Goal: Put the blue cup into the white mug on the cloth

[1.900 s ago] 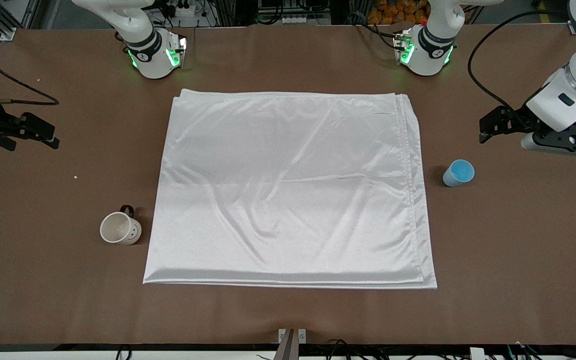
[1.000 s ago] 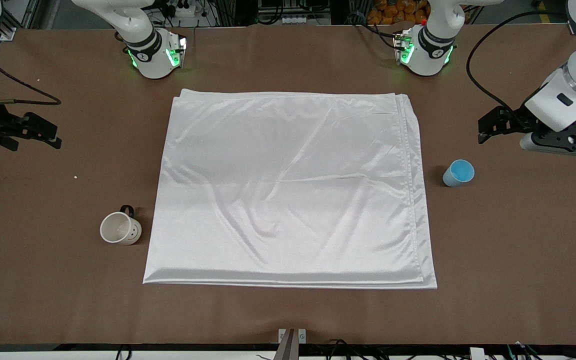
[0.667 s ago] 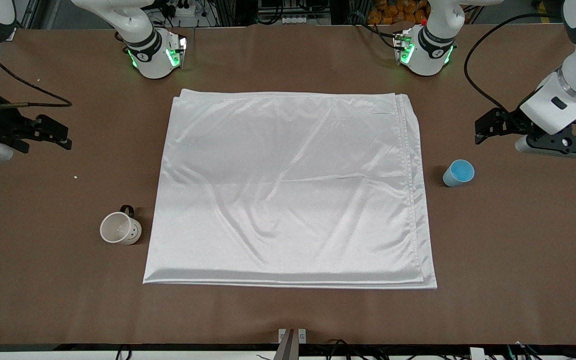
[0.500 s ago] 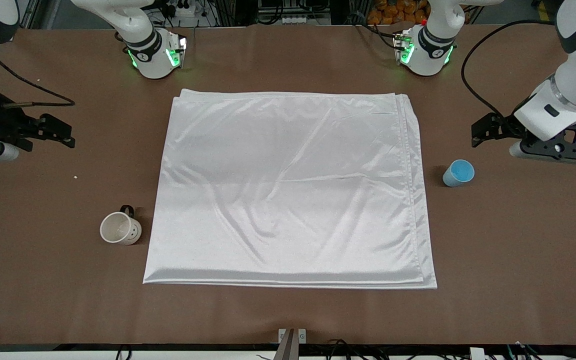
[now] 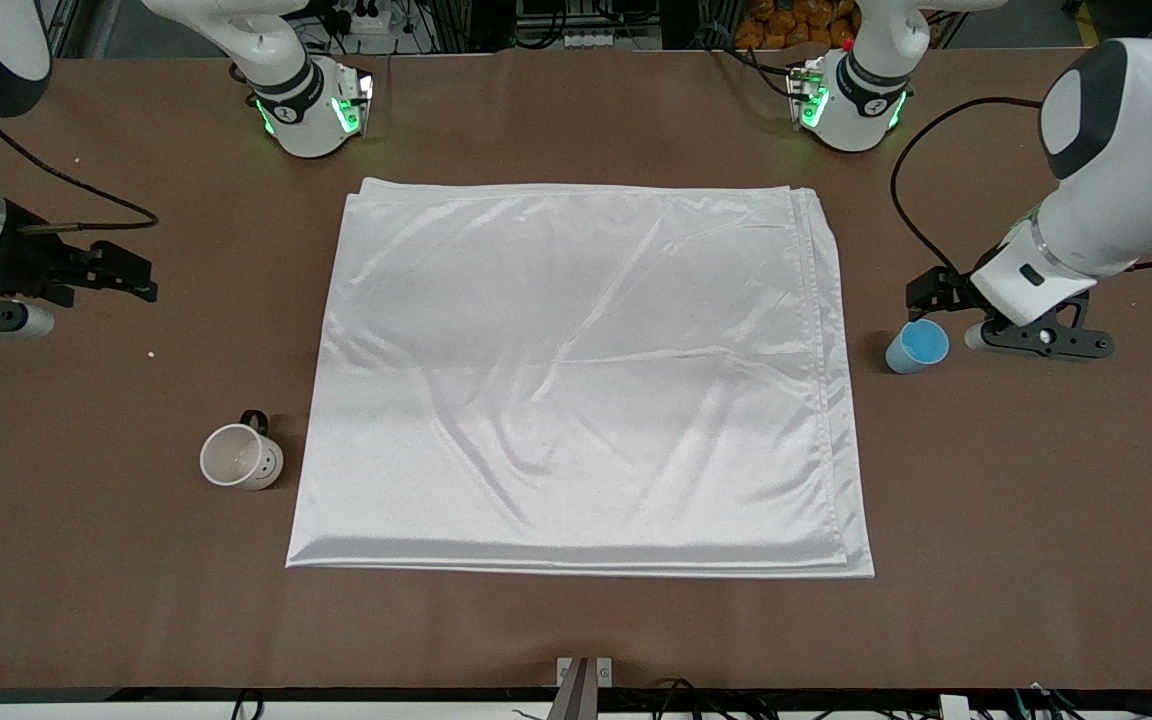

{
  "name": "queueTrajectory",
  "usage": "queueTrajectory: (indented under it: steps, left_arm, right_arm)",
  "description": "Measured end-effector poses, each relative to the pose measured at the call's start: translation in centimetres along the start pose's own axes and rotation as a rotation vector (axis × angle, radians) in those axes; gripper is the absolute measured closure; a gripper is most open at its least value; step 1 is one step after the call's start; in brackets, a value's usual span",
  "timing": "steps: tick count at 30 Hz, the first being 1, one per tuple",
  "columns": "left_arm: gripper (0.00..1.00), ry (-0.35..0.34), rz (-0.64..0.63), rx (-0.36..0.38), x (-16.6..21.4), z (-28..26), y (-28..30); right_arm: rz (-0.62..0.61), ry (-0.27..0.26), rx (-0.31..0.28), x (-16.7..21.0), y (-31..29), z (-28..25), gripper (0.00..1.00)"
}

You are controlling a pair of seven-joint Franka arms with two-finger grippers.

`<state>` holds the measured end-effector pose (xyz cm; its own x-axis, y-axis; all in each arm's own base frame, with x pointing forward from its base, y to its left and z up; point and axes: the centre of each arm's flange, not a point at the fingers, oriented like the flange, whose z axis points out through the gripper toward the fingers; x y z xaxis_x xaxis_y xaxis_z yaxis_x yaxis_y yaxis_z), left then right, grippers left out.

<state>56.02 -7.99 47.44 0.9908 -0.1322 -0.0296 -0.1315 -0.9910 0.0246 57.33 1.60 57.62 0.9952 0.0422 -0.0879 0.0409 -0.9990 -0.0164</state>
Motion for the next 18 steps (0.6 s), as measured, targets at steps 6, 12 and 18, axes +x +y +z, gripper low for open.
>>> queueTrajectory:
  steps: [6,12,18]
  left_arm:
    - [0.0,0.002,-0.003,0.001,-0.6,3.7,-0.2]
    - [0.0,-0.013,-0.006,0.002,-1.2,7.6,-0.3]
    - [0.0,-0.001,-0.008,0.003,-1.7,10.6,-0.5]
  right_arm:
    - [0.015,-0.015,0.0,-0.1,0.5,0.6,0.0]
    - [0.03,-0.026,0.001,0.0,1.3,1.9,0.0]
    - [0.032,0.022,0.001,0.2,1.4,4.7,0.0]
